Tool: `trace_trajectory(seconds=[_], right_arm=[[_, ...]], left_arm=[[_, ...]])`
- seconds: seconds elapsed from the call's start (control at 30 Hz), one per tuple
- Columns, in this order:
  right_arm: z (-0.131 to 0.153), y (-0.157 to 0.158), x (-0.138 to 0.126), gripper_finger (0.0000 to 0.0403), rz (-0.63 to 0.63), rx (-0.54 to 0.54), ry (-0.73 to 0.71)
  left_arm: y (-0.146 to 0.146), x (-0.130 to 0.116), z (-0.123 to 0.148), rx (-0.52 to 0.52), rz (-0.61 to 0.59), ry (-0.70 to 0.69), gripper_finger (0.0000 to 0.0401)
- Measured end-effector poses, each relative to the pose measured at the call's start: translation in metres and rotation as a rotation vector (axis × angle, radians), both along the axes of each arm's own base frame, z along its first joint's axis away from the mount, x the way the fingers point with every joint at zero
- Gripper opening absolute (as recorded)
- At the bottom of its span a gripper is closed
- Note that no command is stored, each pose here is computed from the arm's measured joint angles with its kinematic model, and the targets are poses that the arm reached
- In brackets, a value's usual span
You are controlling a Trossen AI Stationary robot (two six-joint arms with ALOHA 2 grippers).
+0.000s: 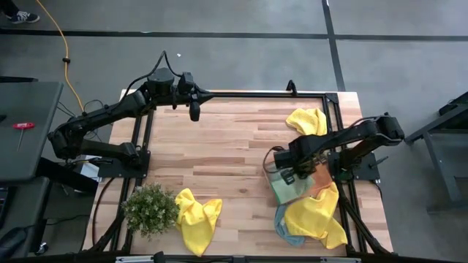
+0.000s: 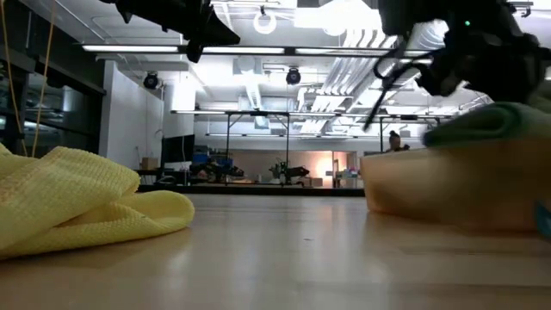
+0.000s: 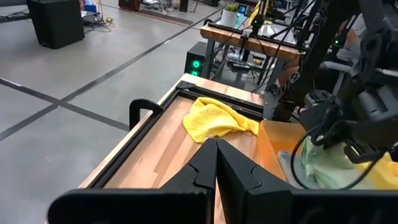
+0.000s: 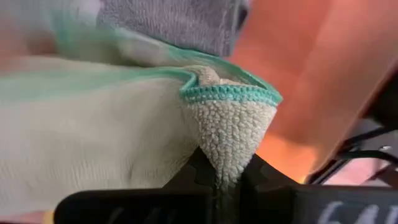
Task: Fold microfiber towels
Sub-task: Put the green microfiber towel into the orange bin
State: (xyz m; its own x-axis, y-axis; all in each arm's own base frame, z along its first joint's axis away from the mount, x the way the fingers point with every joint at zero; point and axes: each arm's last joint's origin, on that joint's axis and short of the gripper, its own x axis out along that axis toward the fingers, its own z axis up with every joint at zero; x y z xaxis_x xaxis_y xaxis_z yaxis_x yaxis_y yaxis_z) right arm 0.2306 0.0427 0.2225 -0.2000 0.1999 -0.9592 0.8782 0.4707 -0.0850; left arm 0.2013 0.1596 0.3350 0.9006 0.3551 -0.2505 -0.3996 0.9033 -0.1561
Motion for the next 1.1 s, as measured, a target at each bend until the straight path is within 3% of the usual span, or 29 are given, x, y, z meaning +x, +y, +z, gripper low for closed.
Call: trace_trajectory(seconds=[0.1, 0.2, 0.47, 0.63, 0.97, 1.1], right_arm=[[-0.013, 0.002, 0.001, 0.0000, -0.028, 0.062, -0.029], [-0.026, 0.002, -0.001, 0.0000, -0.090, 0.052, -0.033], [-0.012, -0.003, -0.003, 0.0008, -0.179, -0.109, -0.147], [-0.005, -0.007, -0.026, 0.0003, -0.218, -0.198, 0.017], [-0.012, -0.005, -0.013, 0.0010, -0.250, -0.191, -0.053], [-0.013, -0.003, -0.002, 0.0011, -0.258, -0.159, -0.156]], left_arm=[[0.000, 0.000, 0.000, -0.003, 0.001, 0.002, 0.0000], [0.000, 0.000, 0.000, -0.004, 0.001, 0.001, 0.0000], [0.000, 0.000, 0.000, -0.026, 0.007, -0.007, 0.0000], [0.000, 0.000, 0.000, -0.025, 0.007, -0.007, 0.0000], [0.000, 0.000, 0.000, -0.025, 0.007, -0.007, 0.0000], [0.000, 0.000, 0.000, -0.025, 0.007, -0.007, 0.0000]])
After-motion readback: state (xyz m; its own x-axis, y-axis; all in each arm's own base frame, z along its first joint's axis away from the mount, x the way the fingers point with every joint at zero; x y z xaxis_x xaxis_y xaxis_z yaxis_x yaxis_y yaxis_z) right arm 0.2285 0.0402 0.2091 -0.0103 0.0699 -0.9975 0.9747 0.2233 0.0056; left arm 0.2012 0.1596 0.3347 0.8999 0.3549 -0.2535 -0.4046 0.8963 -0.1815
